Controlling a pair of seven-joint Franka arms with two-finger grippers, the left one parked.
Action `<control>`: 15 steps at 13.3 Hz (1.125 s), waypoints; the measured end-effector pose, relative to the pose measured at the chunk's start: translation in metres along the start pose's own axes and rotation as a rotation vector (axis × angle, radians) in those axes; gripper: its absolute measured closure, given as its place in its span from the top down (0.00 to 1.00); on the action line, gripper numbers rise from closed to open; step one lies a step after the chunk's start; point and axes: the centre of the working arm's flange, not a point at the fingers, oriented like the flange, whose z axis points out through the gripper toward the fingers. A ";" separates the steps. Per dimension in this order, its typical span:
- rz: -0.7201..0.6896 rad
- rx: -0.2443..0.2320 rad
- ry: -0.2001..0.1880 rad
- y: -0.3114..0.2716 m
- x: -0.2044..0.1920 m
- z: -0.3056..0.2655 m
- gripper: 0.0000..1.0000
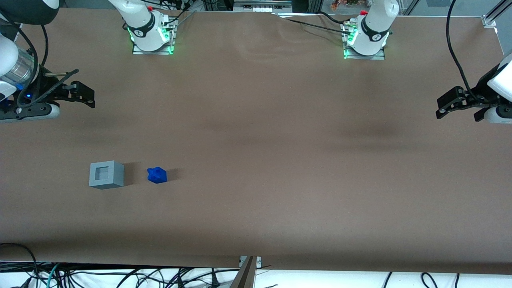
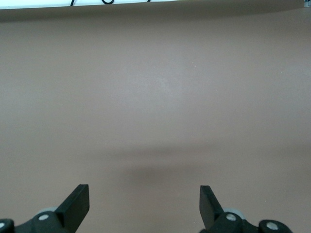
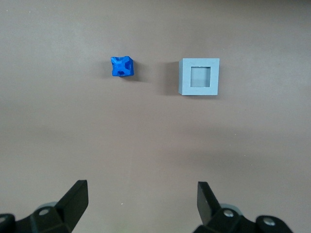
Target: Insert blue part into gray base with right arm
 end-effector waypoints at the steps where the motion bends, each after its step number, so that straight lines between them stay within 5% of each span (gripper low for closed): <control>1: -0.001 -0.001 0.000 -0.001 0.000 0.000 1.00; 15: -0.002 -0.005 0.003 -0.001 -0.001 -0.003 1.00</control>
